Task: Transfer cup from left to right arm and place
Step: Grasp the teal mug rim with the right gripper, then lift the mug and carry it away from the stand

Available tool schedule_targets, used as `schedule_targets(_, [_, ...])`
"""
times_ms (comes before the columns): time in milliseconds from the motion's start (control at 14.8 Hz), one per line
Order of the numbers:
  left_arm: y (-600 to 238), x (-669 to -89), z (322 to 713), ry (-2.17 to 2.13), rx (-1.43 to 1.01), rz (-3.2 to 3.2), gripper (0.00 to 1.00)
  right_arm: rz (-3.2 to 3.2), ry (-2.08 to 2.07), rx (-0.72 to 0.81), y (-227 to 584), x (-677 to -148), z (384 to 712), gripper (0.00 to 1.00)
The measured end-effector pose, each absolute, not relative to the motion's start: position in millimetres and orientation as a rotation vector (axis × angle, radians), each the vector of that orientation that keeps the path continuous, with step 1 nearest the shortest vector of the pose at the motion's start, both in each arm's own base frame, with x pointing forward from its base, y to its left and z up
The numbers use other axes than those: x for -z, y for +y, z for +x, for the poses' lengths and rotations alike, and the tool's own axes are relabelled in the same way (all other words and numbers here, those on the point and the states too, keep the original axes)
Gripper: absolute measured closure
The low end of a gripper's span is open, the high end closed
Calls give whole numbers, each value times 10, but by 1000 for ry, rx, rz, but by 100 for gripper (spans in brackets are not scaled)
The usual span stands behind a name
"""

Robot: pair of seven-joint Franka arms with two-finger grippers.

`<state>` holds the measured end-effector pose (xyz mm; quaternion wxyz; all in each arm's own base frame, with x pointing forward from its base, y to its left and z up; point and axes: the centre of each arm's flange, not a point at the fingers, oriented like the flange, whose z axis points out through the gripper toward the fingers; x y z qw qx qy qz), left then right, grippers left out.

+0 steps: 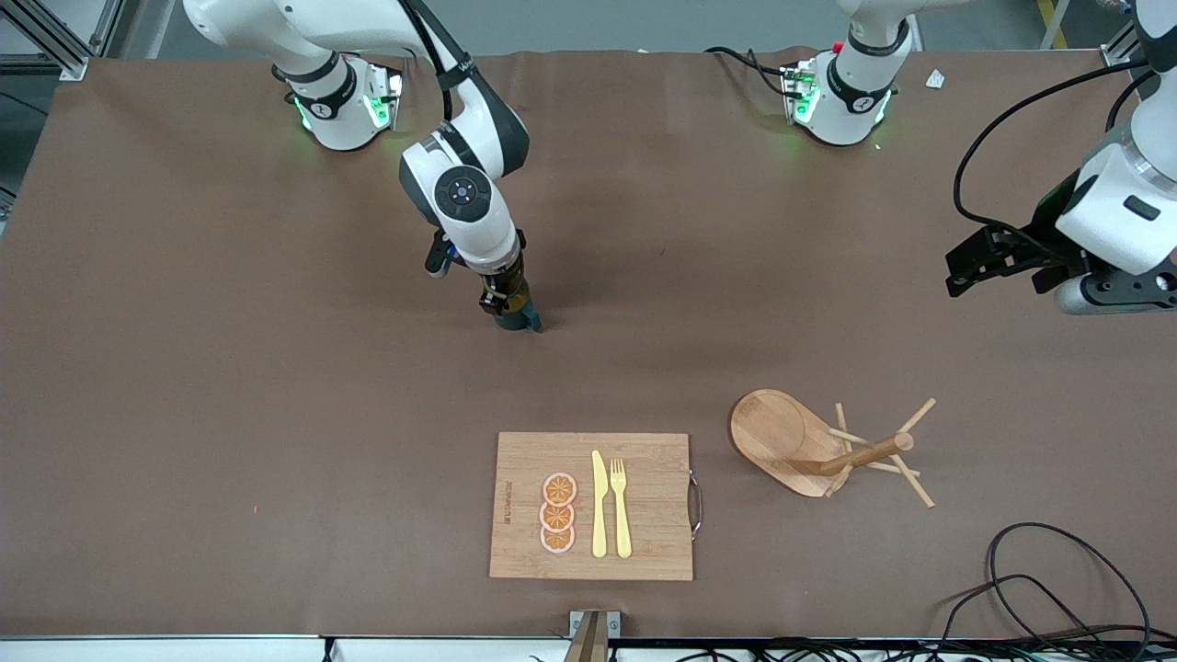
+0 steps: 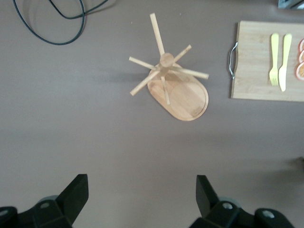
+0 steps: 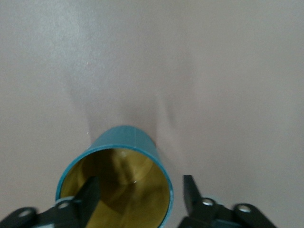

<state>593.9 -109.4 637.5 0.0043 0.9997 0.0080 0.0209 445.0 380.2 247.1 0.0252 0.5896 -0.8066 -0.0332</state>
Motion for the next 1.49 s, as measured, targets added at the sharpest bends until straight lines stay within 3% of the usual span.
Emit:
schedule_targets(338, [-993,-6323,5957,-3,-31,3141,0,1853,-2473,102,3818,-2450,4439,81])
schedule_targets(473, [-868,-6320,5977,-12,-29,3139,0,1928,-2421,101,3818,-2476,4454,94])
schedule_targets(946, [-804,-6361,5933,-54,-12,3143,0,2374,-1994,130,3602,-2793,4611,94])
schedule_targets(1486, [-691,-6372,5915,-32,8,3149,0,2930,-1103,191,2615,-3152,4980,94])
